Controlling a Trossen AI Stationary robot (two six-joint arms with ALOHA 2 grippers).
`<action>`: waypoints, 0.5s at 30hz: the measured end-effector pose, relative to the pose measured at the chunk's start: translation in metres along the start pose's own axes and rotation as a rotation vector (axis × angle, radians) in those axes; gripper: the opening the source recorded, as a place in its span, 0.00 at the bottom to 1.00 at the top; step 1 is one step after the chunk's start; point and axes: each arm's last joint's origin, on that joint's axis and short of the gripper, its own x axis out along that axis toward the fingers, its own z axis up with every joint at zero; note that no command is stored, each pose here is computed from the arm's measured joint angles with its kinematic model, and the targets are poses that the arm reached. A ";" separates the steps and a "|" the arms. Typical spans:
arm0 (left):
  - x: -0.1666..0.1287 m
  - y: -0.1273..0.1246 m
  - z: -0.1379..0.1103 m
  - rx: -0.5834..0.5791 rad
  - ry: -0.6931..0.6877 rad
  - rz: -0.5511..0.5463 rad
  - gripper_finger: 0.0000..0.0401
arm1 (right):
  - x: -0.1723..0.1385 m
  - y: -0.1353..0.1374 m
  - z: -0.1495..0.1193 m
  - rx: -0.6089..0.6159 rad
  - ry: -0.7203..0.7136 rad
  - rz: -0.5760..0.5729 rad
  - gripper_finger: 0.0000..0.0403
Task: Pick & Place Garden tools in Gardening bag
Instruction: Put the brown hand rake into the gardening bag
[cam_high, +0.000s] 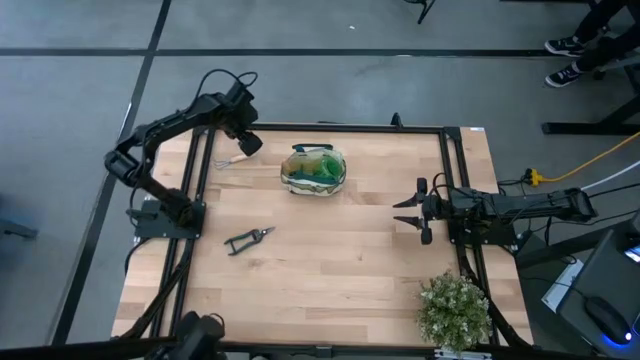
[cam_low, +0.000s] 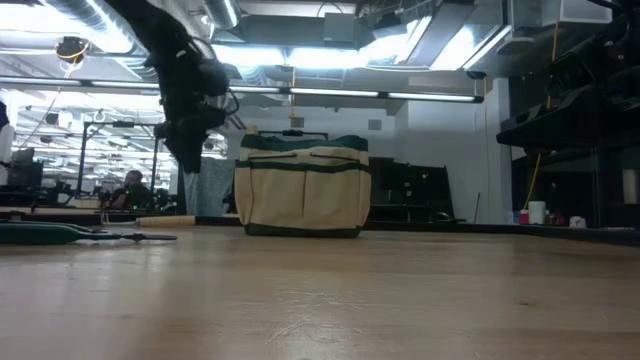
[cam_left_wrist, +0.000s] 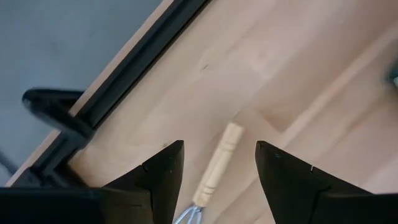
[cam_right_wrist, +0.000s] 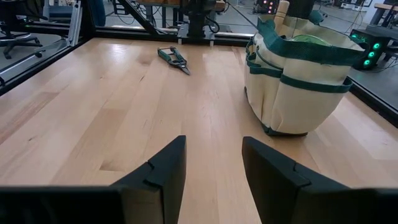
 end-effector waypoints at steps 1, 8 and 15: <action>0.003 0.002 0.000 -0.004 0.015 0.013 0.49 | 0.000 0.000 0.000 0.000 0.000 0.000 0.40; 0.027 0.009 -0.004 -0.001 0.149 0.040 0.49 | 0.000 0.000 0.000 0.000 0.000 0.000 0.40; 0.047 0.007 -0.015 0.072 0.332 -0.046 0.49 | 0.000 0.000 0.000 0.000 0.000 0.000 0.40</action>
